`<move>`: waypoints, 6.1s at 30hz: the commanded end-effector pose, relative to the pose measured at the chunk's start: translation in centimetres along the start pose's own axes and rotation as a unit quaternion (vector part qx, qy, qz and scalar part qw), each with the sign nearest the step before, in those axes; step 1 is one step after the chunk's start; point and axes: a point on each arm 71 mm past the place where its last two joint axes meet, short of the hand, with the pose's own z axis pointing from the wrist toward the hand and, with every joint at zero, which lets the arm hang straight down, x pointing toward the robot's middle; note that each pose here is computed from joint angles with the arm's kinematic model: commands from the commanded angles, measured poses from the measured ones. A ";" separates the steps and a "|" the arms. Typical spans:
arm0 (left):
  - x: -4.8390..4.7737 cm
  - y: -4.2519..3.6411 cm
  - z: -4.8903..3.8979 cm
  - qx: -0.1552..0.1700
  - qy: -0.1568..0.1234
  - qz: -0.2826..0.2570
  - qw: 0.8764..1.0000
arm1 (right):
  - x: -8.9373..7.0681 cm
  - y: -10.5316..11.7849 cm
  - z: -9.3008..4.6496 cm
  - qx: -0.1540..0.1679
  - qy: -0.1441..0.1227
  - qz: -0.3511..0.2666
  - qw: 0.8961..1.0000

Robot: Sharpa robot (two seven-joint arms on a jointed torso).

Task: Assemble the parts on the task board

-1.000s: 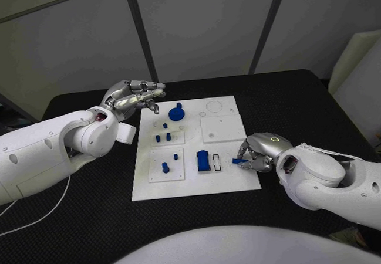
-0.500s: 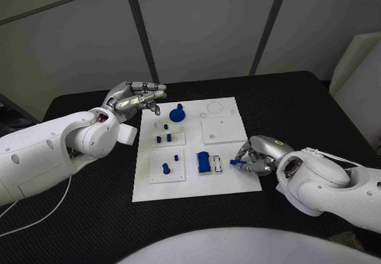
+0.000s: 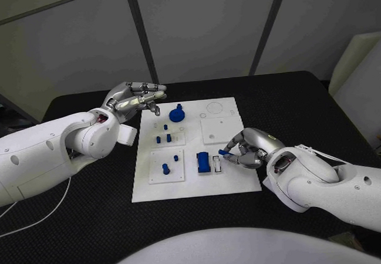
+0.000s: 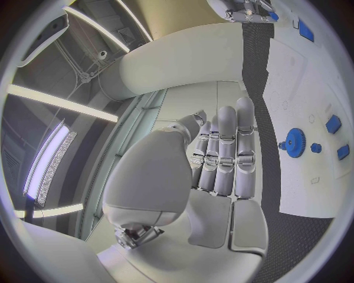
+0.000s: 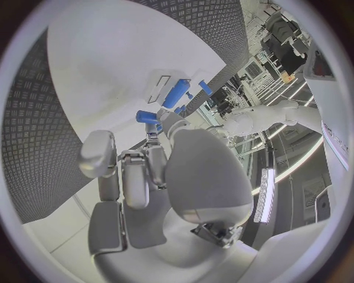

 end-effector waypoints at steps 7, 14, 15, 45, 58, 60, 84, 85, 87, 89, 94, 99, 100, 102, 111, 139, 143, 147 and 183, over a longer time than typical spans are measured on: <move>0.37 -0.15 0.06 0.002 0.010 -0.002 1.000 | 1.7 0.0 1.0 0.031 0.082 0.006 0.996; 0.41 -0.15 0.05 0.002 0.011 -0.002 1.000 | 2.2 0.1 1.3 0.041 0.097 0.000 0.994; 0.42 -0.15 0.05 0.002 0.011 -0.002 1.000 | 2.2 0.1 1.3 0.041 0.095 -0.001 0.995; 0.43 -0.10 0.14 0.001 0.012 -0.003 1.000 | 2.3 0.3 2.0 0.042 0.082 -0.012 0.996; 0.45 -0.07 0.19 0.001 0.012 -0.003 1.000 | 1.7 0.7 2.1 0.018 0.034 -0.006 0.999; 0.45 -0.06 0.21 0.001 0.012 -0.003 1.000 | 1.5 0.8 2.0 0.008 0.024 0.000 1.000; 0.37 0.00 0.25 0.001 0.011 -0.003 1.000 | 1.3 -0.4 0.2 -0.043 0.105 -0.025 0.993; 0.36 0.00 0.25 0.001 0.011 -0.003 1.000 | 1.2 -0.4 0.2 -0.044 0.104 -0.026 0.993; 0.35 0.01 0.24 0.001 0.011 -0.003 1.000 | 1.2 -0.3 0.2 -0.044 0.103 -0.026 0.993; 0.34 0.01 0.23 0.001 0.011 -0.003 1.000 | 1.3 -0.3 0.2 -0.045 0.103 -0.026 0.993; 0.26 0.03 0.19 0.000 0.010 -0.002 1.000 | 1.3 -0.1 0.2 -0.047 0.103 -0.027 0.993; 0.23 0.04 0.16 0.000 0.010 -0.002 1.000 | 1.4 -0.1 0.3 -0.047 0.105 -0.027 0.993; 0.21 0.04 0.15 0.000 0.010 -0.002 1.000 | 1.5 -0.1 0.4 -0.046 0.105 -0.028 0.993; 0.20 0.04 0.14 0.000 0.009 -0.002 1.000 | 1.5 -0.1 0.4 -0.044 0.106 -0.029 0.993; 0.19 0.03 0.10 0.000 0.010 -0.002 1.000 | 1.3 -0.4 0.7 -0.032 0.089 -0.039 0.995; 0.24 0.03 0.09 -0.001 0.011 -0.003 1.000 | 1.8 -0.2 2.2 -0.026 0.069 -0.047 0.996; 0.31 0.04 0.12 -0.001 0.012 -0.003 1.000 | 2.1 -0.3 2.4 -0.023 0.081 -0.054 0.995; 0.33 0.04 0.14 -0.001 0.012 -0.003 1.000 | 2.2 -0.4 2.5 -0.022 0.087 -0.058 0.994; -3.67 2.19 1.66 0.015 -0.087 -0.021 0.996 | -5.9 -6.1 10.4 -0.081 -0.052 0.375 0.922</move>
